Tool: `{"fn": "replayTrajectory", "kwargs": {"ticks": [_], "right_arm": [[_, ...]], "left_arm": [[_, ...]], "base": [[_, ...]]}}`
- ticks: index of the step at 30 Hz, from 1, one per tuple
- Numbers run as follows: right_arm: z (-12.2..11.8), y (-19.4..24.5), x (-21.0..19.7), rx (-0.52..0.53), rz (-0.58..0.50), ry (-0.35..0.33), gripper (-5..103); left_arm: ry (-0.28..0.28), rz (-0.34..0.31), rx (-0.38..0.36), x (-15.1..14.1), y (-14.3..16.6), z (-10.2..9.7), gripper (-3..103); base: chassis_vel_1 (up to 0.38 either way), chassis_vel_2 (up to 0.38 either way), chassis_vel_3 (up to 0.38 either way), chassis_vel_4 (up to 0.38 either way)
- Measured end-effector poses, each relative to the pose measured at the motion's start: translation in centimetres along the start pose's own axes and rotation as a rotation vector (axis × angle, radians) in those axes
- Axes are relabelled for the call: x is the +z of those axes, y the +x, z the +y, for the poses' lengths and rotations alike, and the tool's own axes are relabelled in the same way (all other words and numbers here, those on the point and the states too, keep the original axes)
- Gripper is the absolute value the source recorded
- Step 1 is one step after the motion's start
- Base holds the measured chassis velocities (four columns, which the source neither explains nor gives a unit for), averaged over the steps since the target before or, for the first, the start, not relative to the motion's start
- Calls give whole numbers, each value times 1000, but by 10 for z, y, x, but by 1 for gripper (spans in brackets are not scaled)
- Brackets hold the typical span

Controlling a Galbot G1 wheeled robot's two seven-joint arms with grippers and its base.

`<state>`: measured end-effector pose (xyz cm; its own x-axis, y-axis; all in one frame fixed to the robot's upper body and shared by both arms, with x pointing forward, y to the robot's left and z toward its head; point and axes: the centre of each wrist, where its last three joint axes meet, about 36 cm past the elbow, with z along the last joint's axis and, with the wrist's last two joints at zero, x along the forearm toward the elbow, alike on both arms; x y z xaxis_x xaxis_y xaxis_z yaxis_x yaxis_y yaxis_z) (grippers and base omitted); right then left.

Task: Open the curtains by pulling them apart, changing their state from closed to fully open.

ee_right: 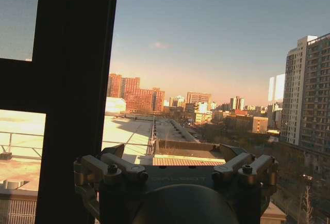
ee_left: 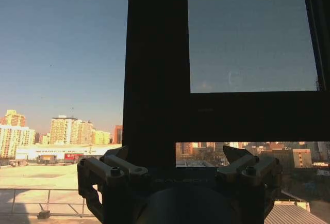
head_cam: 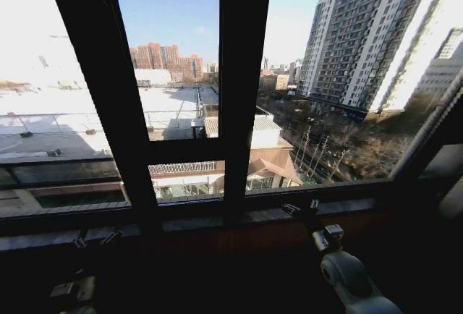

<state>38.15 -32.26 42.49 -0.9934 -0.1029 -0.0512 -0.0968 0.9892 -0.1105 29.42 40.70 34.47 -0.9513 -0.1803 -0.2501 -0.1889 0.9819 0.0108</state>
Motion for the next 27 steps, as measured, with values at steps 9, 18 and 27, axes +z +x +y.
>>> {"fn": "replayTrajectory", "kwargs": {"ticks": [9, 18, 27], "right_arm": [[0, 0, 0, 0, 0, 0, 100], [0, 0, 0, 0, 0, -1, 100], [0, 0, 0, 0, 0, 0, 100]], "left_arm": [[0, 0, 0, 0, 0, 0, 100], [-1, 0, -1, 0, 0, 0, 100], [0, 0, -1, 0, 0, 0, 100]], "base": [[-23, -37, 24, 6], [-16, -11, 15, 13], [-154, -150, 141, 157]]}}
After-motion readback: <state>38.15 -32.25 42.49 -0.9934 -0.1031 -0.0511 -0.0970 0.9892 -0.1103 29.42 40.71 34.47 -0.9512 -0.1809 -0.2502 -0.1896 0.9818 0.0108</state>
